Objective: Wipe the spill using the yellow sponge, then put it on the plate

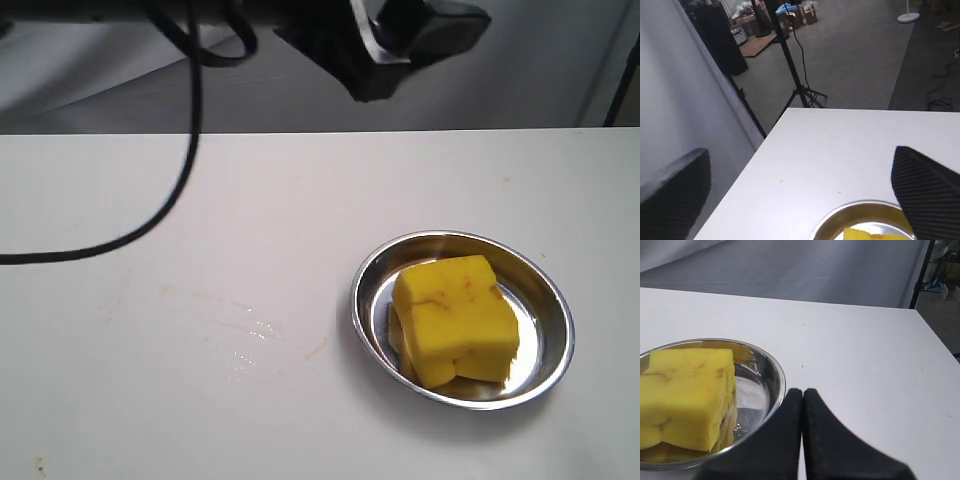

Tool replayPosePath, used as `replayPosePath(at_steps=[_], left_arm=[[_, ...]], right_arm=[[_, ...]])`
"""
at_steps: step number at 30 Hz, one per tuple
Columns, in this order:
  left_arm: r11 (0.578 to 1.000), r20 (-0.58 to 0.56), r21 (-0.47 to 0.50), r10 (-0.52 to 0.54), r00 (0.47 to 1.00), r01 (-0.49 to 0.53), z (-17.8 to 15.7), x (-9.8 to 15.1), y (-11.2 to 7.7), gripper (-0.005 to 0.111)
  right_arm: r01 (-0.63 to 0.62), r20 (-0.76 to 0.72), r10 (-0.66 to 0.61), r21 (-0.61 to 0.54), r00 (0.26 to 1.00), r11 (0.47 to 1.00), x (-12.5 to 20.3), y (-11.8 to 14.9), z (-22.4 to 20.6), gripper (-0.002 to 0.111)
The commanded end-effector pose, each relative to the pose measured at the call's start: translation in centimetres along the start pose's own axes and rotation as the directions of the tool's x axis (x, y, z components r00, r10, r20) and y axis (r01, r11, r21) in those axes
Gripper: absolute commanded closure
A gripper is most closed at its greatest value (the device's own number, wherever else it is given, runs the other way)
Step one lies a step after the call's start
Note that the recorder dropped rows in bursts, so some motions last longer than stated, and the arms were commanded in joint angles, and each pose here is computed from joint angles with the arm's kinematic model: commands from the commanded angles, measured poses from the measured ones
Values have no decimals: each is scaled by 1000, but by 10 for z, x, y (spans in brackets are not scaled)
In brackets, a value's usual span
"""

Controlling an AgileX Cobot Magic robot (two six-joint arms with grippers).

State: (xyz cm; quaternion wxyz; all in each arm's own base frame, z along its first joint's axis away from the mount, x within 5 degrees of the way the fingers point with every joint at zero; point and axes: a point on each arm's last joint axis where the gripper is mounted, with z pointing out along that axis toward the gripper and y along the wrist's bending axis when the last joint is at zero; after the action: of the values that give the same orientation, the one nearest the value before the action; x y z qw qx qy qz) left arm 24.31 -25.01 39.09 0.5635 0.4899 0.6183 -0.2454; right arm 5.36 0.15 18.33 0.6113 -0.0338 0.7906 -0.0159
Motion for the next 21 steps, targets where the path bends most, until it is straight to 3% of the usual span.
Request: replayPosePath(at_steps=[1,9,21], left_arm=[[999,-81,-52,-18,997,14,-44,-12,9,16],[971,-290,-207,-179,940,121,-123,-3,30,16],[914,-291,-370,-285,913,168,-197,-9,29,16]], right_arm=[[-2,1,2,-2,1000,1000,1,0,0,108],[-2,1,2,-2,1000,1000,1,0,0,108],[-2,1,2,-2,1000,1000,1,0,0,108]])
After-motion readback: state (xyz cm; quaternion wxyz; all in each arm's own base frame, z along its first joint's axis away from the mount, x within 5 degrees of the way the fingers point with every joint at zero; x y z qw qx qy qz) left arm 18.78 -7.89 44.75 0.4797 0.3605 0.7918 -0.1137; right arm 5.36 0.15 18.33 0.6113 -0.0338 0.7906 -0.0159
